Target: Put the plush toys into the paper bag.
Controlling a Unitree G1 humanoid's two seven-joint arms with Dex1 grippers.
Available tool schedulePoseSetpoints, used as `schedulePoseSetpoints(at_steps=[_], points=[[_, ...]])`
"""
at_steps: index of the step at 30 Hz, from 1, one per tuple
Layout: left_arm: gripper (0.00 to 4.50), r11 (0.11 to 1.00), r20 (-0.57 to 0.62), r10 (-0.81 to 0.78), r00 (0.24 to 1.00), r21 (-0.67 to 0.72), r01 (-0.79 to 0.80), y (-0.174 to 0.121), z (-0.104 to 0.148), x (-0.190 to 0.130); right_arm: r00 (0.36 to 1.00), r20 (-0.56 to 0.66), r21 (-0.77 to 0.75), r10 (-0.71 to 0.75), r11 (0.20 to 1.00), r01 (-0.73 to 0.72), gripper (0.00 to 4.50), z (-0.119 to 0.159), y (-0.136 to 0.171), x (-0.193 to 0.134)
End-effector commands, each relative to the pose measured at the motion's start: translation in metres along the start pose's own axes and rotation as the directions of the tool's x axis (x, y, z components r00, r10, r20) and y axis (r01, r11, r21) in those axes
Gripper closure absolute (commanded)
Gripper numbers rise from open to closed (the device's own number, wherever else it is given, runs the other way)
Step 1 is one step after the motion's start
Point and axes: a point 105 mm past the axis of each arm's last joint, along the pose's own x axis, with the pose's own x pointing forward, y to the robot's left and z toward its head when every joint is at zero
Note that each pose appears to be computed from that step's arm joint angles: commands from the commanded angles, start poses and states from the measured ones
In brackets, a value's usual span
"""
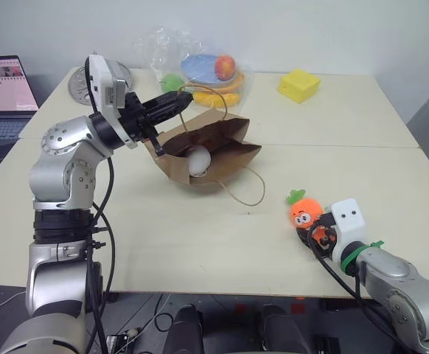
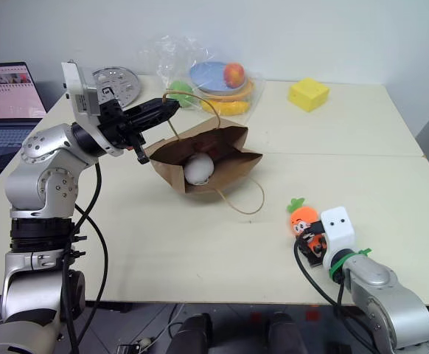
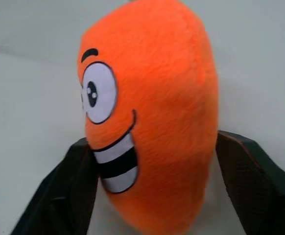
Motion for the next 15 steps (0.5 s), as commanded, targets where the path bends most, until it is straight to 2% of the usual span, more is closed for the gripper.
schedulePoseSetpoints(at_steps=[1,5,7,10,15], points=[[4.50,0.999,0.021,0.009,1.000,0.048,-0.010,0.003,0.012,-0.002,0.996,0.091,-0.031,0.019,0.999,-0.016,2.33,0.021,-0.006,-0.003],[4.50,0.999,0.019,0.009,1.000,0.050,-0.010,0.003,0.012,-0.003,0.983,0.149,-0.054,0.106,0.994,-0.099,3.78,0.040,-0.012,-0.003],[4.50,0.999,0.019,0.009,1.000,0.049,-0.009,0.003,0.013,-0.003,0.954,0.215,-0.075,0.207,0.978,-0.195,4.39,0.061,-0.005,-0.006],[4.50,0.999,0.017,0.004,1.000,0.049,-0.004,0.003,0.012,-0.003,0.877,0.272,-0.175,0.397,0.916,-0.360,4.47,0.094,0.018,-0.013],[4.50,0.999,0.020,0.003,1.000,0.048,-0.004,0.005,0.013,-0.001,0.848,0.271,-0.182,0.456,0.889,-0.420,4.47,0.107,0.027,-0.011]])
